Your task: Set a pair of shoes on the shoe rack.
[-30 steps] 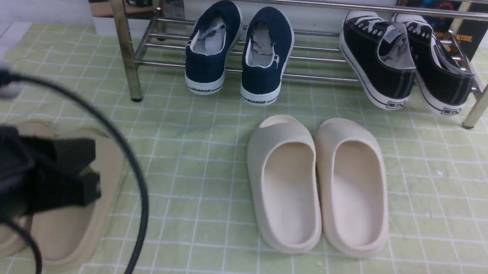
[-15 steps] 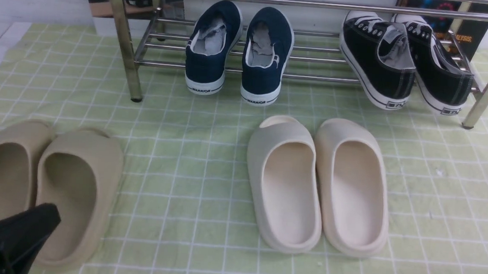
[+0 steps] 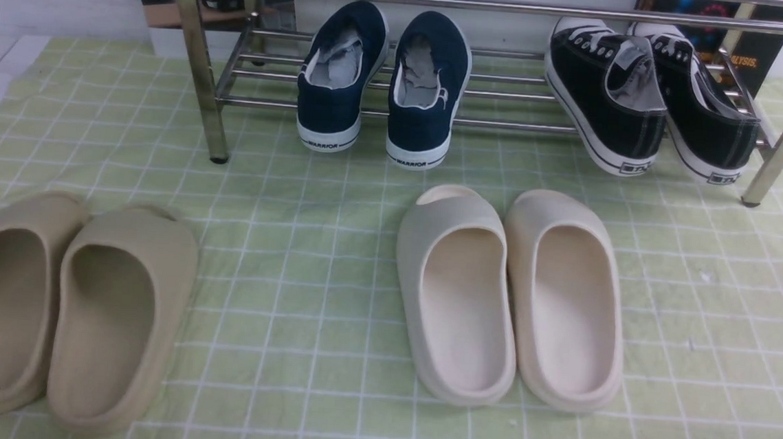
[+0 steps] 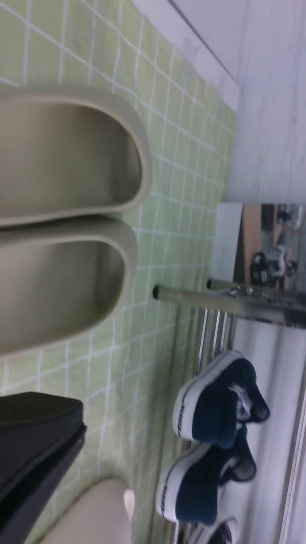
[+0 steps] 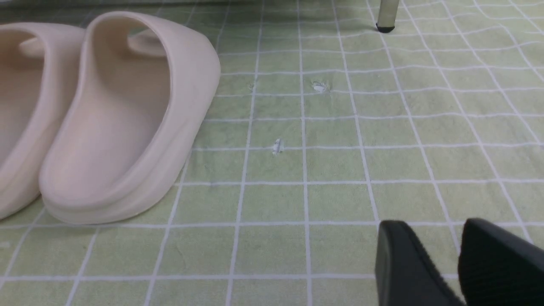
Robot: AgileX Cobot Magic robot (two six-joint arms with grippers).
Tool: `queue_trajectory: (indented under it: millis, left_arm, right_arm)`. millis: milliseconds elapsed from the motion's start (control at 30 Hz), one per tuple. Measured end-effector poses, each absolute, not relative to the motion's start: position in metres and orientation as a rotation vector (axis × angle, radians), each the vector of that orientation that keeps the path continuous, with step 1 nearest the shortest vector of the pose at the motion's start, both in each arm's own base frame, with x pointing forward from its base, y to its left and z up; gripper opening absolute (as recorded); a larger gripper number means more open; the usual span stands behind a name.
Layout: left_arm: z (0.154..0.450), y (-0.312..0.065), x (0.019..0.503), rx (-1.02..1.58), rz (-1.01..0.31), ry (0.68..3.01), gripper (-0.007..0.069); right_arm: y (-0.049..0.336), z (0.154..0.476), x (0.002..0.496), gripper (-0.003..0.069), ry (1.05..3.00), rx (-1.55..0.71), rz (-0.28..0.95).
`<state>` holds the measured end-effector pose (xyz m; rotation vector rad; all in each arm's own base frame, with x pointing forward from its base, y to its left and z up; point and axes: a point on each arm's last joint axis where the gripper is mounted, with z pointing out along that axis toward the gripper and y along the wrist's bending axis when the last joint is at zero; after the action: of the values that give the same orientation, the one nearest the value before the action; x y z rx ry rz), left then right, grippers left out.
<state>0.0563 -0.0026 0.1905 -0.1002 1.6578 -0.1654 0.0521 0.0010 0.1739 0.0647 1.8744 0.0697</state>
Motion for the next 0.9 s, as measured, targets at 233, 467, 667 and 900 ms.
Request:
queue_trajectory:
  millis: [233, 467, 667, 900]
  left_arm:
    - [0.168, -0.003, 0.052, -0.126, -0.167, 1.902, -0.0013]
    - [0.168, -0.003, 0.052, -0.11, -0.157, 1.903, -0.0013]
    - [0.168, -0.003, 0.052, -0.109, -0.157, 1.903, -0.0013]
    - [0.168, -0.003, 0.052, -0.109, -0.157, 1.903, -0.0013]
  right_arm:
    - [0.001, 0.174, 0.052, 0.0239, 1.874, 0.065, 0.07]
    - [0.001, 0.174, 0.052, 0.0239, 1.874, 0.065, 0.07]
    - [0.001, 0.174, 0.052, 0.0239, 1.874, 0.065, 0.07]
    - [0.001, 0.174, 0.052, 0.0239, 1.874, 0.065, 0.07]
